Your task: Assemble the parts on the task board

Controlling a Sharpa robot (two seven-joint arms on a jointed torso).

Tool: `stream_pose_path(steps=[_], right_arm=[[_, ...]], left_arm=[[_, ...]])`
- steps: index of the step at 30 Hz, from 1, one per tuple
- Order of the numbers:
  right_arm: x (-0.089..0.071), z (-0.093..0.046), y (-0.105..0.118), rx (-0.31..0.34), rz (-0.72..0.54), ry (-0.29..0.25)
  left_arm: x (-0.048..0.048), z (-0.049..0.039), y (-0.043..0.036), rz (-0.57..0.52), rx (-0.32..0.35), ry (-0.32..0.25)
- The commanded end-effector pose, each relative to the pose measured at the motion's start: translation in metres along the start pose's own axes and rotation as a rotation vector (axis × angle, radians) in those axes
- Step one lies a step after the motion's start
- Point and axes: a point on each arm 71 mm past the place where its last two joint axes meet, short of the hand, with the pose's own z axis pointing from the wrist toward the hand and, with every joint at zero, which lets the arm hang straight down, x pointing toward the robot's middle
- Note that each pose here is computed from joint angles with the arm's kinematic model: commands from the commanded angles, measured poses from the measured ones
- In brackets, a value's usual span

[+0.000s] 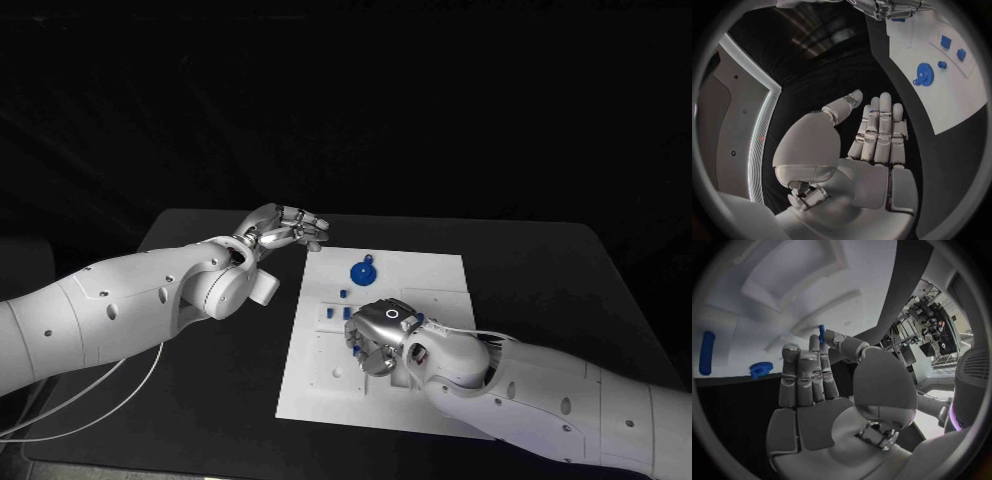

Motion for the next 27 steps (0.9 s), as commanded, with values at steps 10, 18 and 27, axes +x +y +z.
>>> stream_pose_path(steps=[10, 18, 27], right_arm=[[0.003, 0.001, 0.003, -0.006, -0.021, 0.023], [0.009, 0.003, 0.004, -0.005, -0.008, 0.082], [0.012, 0.004, 0.004, -0.007, -0.009, 0.077]], left_arm=[[0.0021, 0.0006, -0.0021, 0.0, 0.015, 0.011], [0.003, 0.0008, -0.0023, -0.001, 0.015, 0.014], [0.003, 0.0006, -0.0022, -0.002, 0.013, 0.016]])
